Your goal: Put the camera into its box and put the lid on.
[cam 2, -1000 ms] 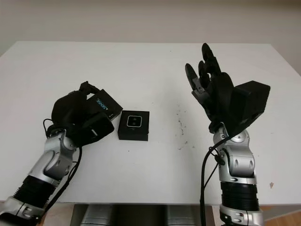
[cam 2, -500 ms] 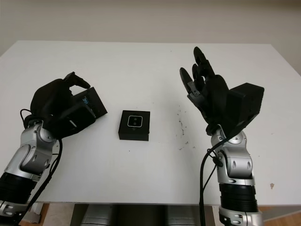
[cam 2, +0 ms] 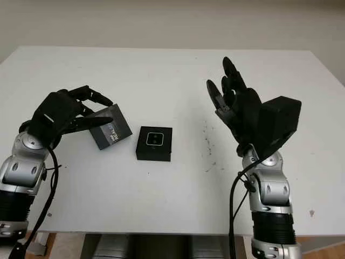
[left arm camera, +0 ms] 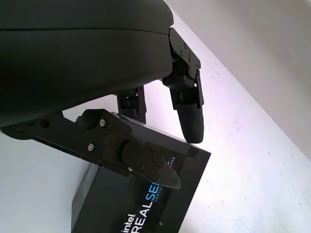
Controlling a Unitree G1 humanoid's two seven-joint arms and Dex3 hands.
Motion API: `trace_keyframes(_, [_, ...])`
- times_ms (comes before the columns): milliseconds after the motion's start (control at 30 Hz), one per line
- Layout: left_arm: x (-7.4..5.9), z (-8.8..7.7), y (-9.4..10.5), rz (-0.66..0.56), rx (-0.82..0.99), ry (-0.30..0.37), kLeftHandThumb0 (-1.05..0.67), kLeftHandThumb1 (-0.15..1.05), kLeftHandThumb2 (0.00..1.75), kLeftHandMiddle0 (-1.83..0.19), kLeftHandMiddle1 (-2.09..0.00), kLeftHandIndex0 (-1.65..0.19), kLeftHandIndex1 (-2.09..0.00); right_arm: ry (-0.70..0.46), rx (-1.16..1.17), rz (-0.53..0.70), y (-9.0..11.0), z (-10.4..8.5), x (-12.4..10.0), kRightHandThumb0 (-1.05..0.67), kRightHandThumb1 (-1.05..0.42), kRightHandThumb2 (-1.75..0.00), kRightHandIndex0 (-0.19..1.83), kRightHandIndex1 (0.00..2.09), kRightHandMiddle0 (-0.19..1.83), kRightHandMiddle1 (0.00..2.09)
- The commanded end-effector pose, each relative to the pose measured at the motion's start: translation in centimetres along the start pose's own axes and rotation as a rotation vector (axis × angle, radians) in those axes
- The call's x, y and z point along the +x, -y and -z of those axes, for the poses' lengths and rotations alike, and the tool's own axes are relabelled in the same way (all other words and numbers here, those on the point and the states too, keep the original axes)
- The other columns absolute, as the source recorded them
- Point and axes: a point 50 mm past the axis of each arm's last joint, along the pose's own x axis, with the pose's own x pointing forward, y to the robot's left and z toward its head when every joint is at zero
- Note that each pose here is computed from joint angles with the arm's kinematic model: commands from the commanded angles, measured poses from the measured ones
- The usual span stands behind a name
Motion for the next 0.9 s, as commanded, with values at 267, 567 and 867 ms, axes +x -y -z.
trace_keyframes(267, [0.5,-0.1,0.3,0.022,0.160,-0.018,-0.26,0.97,0.06,-0.34,-1.32,-0.32,-1.12,0.026,-0.009,-0.004,0.3,-0.8,-0.3,-0.55,-1.05,-0.33,-0.09,0.05,0.00,0.08])
trace_keyframes(567, [-0.3,0.9,5.2,0.104,0.875,0.026,-0.65,1.05,0.19,0.18,0.00,0.16,-0.03,0.040,-0.002,-0.003,0.4,-1.3,-0.5,-0.58,-1.05,-0.31,-0.07,0.06,0.02,0.10])
trace_keyframes(867, [-1.4,2.1,8.2,0.155,1.047,0.073,-0.72,1.05,0.27,0.19,0.00,0.19,0.00,0.066,-0.003,-0.006,0.6,-1.9,-0.7,-0.59,-1.05,-0.30,-0.07,0.06,0.04,0.14])
